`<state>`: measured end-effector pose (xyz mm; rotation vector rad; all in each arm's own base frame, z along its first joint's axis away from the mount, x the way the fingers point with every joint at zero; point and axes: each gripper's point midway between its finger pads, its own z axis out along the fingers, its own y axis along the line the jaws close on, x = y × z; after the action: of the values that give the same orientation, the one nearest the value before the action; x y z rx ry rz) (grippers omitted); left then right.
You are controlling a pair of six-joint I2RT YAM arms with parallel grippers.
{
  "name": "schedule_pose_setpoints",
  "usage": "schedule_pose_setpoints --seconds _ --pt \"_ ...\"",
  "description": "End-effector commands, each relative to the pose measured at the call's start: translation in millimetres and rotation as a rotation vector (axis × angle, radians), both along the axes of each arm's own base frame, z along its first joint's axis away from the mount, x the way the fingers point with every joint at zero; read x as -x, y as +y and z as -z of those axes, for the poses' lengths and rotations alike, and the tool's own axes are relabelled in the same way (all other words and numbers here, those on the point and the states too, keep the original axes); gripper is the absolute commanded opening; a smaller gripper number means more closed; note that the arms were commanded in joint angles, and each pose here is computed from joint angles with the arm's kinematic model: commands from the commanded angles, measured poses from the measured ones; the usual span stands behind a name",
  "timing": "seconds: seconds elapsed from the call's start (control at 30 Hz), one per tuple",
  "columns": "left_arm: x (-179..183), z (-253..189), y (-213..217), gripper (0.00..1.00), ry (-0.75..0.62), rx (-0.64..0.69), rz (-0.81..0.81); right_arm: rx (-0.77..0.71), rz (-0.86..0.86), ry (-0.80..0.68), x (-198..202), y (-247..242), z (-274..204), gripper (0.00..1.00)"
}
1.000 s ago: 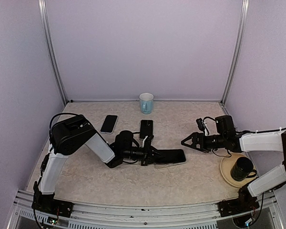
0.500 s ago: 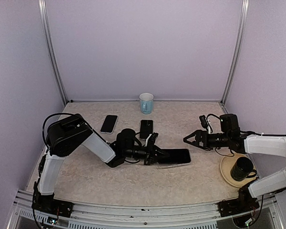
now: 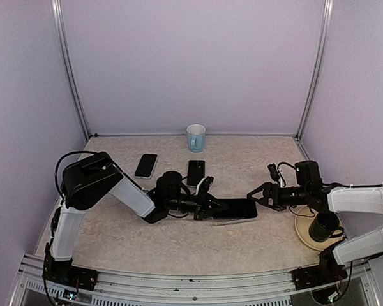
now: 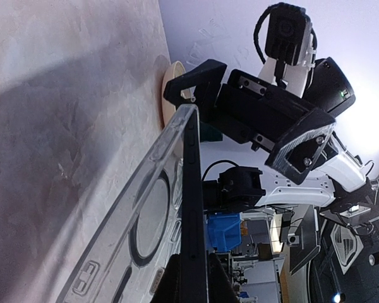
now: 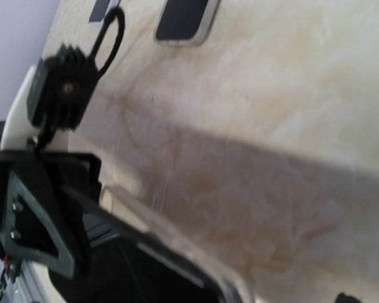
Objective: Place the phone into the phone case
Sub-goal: Install the phone into the phone case, then pass from the left arm to the right
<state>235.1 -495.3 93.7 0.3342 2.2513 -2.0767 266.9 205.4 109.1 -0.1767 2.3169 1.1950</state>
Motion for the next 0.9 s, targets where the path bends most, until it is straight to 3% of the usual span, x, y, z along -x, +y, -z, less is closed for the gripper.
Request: schedule_pose_setpoints --seconds 0.0,0.27,0.87 --pt "-2 -55 -3 0.0 -0.118 0.122 0.012 -0.078 -0.036 -0.005 13 5 -6 0.98" --pt "2 -65 -9 0.0 -0.13 0.151 0.044 -0.178 -0.132 -0.004 31 19 -7 0.94" --pt "11 -68 -15 0.0 -0.133 0.162 0.082 -0.277 -0.246 0.03 45 40 -16 0.67"
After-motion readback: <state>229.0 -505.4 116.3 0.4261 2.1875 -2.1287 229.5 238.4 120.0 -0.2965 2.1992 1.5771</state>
